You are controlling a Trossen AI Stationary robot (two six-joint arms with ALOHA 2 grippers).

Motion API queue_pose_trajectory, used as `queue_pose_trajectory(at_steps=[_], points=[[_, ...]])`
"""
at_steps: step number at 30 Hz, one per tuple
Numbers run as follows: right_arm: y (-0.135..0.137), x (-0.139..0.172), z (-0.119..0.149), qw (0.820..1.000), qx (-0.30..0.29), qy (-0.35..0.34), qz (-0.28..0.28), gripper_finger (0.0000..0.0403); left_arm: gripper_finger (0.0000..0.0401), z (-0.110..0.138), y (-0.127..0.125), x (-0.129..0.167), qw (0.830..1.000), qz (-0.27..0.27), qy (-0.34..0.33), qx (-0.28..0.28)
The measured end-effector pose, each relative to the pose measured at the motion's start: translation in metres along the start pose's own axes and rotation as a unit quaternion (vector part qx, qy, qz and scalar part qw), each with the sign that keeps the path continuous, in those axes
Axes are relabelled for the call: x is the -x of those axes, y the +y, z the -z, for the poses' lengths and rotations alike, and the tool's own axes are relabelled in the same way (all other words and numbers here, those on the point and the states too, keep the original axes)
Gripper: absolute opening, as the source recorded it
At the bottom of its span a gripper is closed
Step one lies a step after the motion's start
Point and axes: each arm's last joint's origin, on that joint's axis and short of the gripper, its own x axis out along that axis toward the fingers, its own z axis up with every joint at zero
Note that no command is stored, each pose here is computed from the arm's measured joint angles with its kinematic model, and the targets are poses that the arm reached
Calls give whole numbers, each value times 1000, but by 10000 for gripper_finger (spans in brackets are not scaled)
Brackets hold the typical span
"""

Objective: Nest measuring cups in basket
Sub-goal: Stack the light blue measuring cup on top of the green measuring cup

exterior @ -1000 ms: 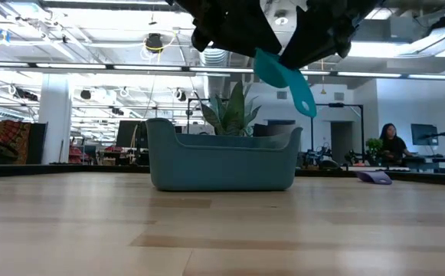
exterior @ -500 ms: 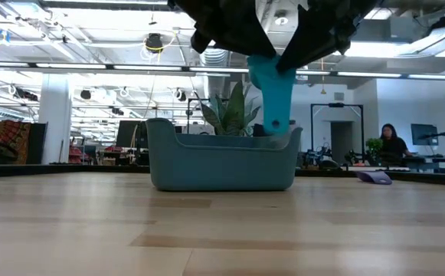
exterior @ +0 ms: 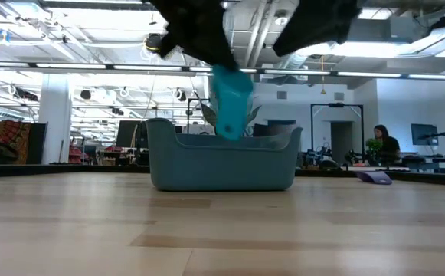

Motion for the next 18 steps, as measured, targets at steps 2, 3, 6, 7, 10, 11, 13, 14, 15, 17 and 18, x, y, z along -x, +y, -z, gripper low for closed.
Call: queue_pose_trajectory(at_steps=[2, 3, 6, 7, 10, 11, 13, 14, 15, 17, 18], points=[[3, 1, -3, 1000, 9, -17, -6, 118, 7, -1, 4, 14, 999, -24, 3, 28], [4, 1, -5, 1000, 14, -25, -7, 129, 6, -1, 5, 21, 999, -28, 5, 44], [5, 1, -7, 999, 20, -36, -12, 162, 5, 3, 6, 42, 996, -31, 24, 79], [5, 1, -7, 999, 20, -37, -13, 172, 6, 3, 5, 51, 995, -25, 29, 96], [5, 1, -7, 999, 23, -34, -11, 200, 7, 7, 7, 82, 988, -4, 59, 141], [4, 1, -6, 999, 24, -33, -9, 207, 7, 10, 8, 93, 985, 0, 75, 154], [4, 1, -6, 999, 23, -33, -8, 219, 6, 20, 10, 113, 979, -4, 109, 171], [4, 1, -6, 999, 24, -33, -8, 223, 6, 24, 10, 123, 975, -3, 123, 187], [4, 1, -6, 999, 24, -33, -8, 226, 7, 29, 10, 133, 970, -6, 137, 202], [5, 1, -5, 999, 24, -32, -10, 229, 9, 43, 11, 151, 961, -21, 166, 219], [6, 2, -5, 999, 26, -32, -12, 229, 11, 49, 10, 160, 956, -24, 183, 227]])
